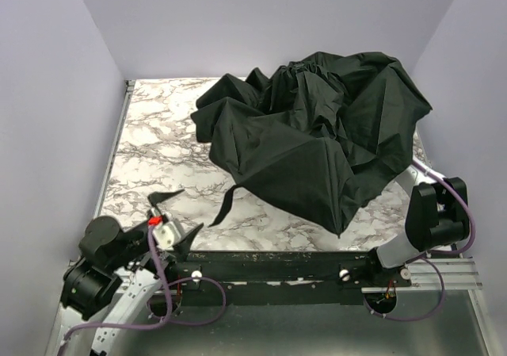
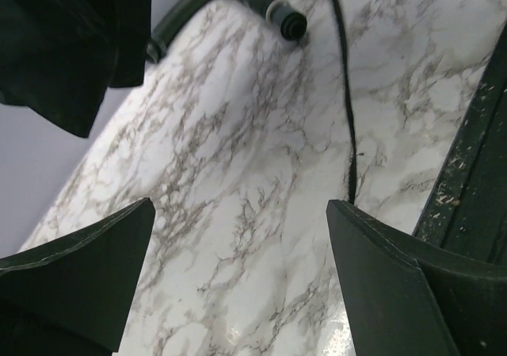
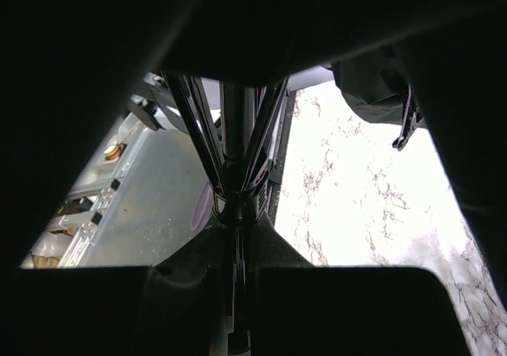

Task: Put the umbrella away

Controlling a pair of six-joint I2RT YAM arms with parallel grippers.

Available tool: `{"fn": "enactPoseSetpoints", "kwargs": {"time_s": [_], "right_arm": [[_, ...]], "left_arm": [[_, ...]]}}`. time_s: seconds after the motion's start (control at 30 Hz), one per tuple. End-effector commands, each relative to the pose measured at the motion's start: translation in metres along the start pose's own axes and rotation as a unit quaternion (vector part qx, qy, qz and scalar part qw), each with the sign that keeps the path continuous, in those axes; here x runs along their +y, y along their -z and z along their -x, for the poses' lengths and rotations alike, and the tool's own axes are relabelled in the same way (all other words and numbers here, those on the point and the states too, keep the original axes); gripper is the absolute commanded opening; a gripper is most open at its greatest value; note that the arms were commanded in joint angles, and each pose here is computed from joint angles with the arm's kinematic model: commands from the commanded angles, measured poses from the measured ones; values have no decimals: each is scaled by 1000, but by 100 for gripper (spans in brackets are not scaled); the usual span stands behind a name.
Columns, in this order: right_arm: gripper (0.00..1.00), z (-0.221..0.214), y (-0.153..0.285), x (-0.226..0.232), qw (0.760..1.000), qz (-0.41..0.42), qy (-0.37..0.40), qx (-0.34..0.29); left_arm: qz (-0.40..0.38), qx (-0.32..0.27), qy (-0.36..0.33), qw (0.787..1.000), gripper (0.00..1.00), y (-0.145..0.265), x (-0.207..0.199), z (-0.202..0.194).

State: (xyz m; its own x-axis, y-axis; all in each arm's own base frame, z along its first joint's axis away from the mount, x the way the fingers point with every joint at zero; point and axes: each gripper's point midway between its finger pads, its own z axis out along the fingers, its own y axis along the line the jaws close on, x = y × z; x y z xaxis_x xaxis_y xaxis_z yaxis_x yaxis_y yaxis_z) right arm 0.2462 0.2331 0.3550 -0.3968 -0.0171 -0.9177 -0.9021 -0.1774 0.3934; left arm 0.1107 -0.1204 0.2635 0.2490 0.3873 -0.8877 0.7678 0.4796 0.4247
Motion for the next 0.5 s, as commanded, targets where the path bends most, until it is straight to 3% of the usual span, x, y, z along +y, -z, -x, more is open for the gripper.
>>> {"fn": "enactPoseSetpoints", "kwargs": {"time_s": [0.0, 0.33, 0.47], "right_arm": [[0, 15, 2, 26, 981, 7, 192, -7], [0, 20, 1, 31, 979, 9, 201, -7], [0, 21, 1, 32, 979, 8, 202, -8]], "left_arm": [[-59, -68, 12, 996, 95, 27, -31, 37], [-167, -86, 106, 976, 93, -5, -60, 33], [-168, -89, 127, 974, 87, -20, -56, 30]]}}
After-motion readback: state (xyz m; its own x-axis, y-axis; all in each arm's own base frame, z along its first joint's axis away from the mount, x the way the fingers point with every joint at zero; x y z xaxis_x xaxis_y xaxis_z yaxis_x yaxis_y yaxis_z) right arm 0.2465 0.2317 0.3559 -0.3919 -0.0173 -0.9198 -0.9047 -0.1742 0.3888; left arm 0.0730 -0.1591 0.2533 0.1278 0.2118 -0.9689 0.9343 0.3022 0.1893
